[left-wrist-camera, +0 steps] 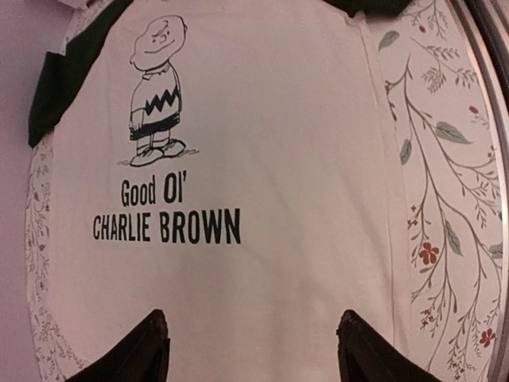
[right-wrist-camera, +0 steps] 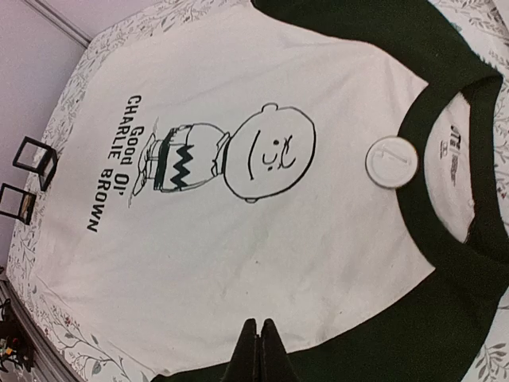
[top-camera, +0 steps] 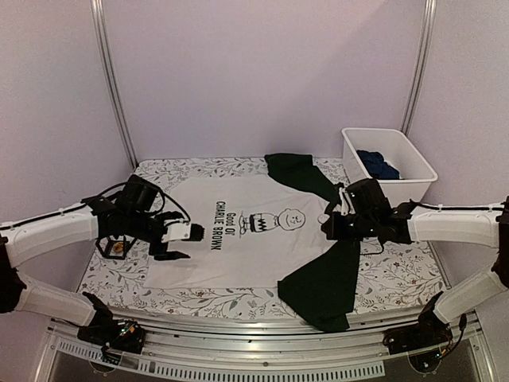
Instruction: Pin the brooch onto the clothing
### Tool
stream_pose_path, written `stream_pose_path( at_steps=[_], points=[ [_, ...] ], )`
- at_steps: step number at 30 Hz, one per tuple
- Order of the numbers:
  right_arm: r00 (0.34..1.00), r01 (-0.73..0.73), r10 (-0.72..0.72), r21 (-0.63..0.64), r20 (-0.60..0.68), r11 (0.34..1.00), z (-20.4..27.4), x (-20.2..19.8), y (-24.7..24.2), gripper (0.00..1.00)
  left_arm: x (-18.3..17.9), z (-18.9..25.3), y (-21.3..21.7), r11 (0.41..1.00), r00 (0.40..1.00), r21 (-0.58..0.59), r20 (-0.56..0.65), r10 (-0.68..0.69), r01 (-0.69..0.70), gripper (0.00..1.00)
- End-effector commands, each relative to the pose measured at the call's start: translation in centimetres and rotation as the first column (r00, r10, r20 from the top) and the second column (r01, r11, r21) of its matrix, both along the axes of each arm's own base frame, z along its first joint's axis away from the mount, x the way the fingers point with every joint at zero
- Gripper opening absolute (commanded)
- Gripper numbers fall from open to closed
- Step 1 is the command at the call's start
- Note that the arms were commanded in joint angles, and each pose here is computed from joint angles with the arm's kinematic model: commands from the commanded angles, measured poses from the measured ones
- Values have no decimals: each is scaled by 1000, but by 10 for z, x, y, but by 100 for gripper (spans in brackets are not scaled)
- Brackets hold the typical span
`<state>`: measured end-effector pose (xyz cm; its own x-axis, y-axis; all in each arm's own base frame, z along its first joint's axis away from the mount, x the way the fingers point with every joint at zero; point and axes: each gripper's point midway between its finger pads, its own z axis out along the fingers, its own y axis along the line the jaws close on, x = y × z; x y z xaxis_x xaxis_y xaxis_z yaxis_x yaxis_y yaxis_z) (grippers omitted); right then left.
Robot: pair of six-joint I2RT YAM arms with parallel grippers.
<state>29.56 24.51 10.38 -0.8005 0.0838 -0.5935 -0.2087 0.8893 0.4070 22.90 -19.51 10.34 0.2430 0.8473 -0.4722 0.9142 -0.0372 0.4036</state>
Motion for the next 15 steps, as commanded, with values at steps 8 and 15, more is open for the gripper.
stream_pose_path(
  at_steps=[8,15],
  points=[
    [990,136,-136,10,-38,991,12,116,-44,12,92,53,-119,859,921,-371,-302,248,-353,73],
    [981,162,-152,77,-122,984,-26,143,-60,14,114,42,-151,745,836,-434,-456,304,-507,72]
  ],
)
